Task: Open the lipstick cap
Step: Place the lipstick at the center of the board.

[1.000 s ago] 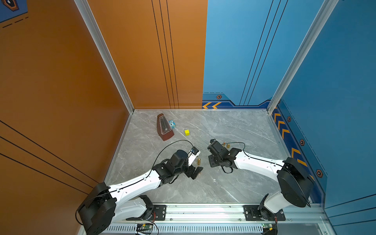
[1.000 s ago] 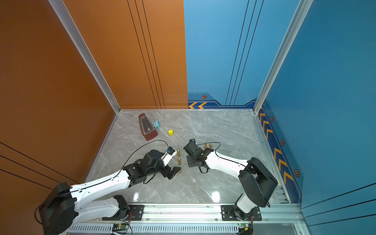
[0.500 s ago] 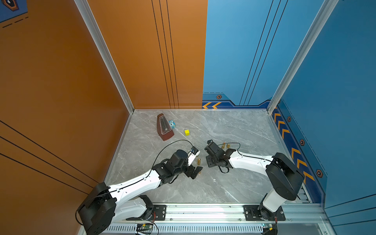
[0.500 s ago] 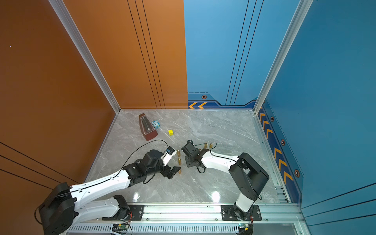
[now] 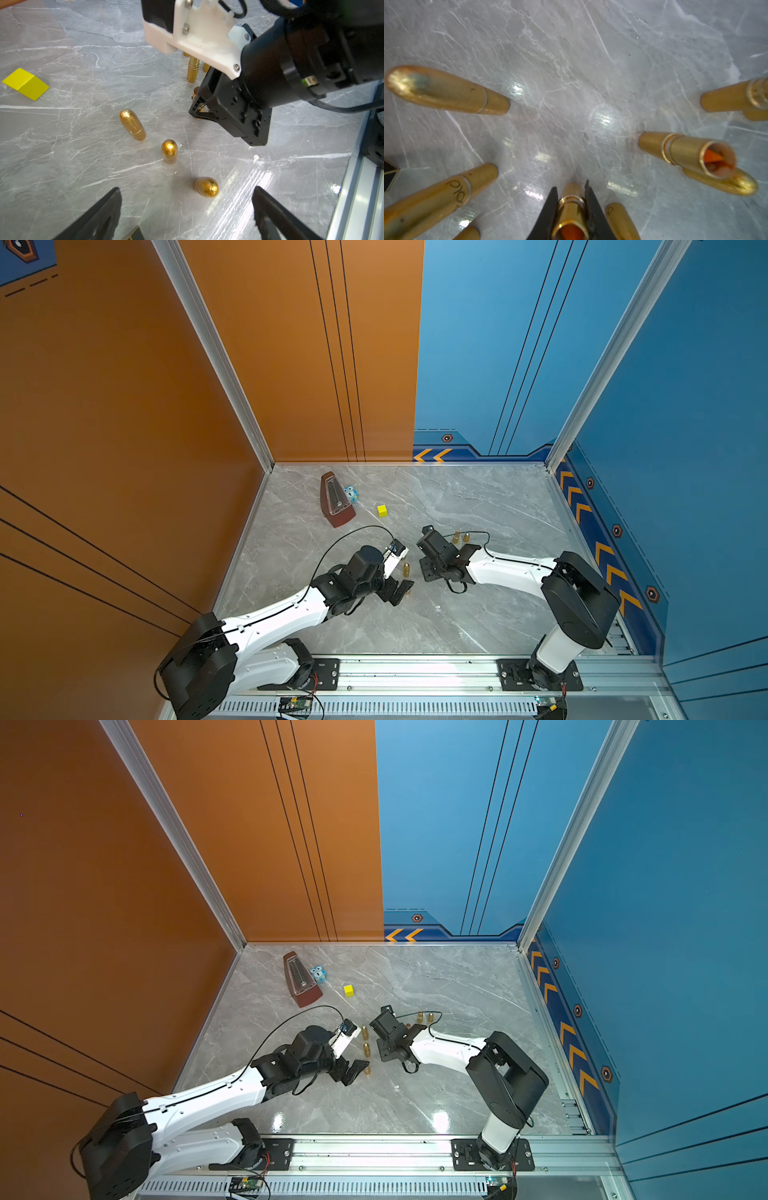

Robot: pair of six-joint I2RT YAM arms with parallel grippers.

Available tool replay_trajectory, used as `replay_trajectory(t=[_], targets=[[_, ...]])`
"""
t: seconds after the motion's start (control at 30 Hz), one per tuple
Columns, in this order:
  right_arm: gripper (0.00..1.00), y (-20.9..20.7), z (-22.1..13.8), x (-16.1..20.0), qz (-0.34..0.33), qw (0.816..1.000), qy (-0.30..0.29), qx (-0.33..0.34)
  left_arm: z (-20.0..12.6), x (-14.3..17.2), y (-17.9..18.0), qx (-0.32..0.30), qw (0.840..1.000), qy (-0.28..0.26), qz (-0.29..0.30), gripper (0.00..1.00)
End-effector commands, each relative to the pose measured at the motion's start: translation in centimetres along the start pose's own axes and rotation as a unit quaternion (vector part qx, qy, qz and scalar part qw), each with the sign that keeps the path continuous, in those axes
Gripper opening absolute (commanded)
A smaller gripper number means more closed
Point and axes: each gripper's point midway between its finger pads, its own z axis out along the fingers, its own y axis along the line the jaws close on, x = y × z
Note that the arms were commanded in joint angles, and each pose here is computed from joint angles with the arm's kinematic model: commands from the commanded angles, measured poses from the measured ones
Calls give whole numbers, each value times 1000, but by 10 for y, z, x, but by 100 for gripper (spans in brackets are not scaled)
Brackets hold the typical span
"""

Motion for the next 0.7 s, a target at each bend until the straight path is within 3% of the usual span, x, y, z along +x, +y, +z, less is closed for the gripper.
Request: replay_trajectory(t=[0.0,0.67], targets=[[20,-6,7,12,-16,1000,9,15,-2,-12,3,-5,1000,-19,-4,98],[36,1,4,11,-19,1000,8,3,-3,-12,3,-5,1000,-21,-4,99]])
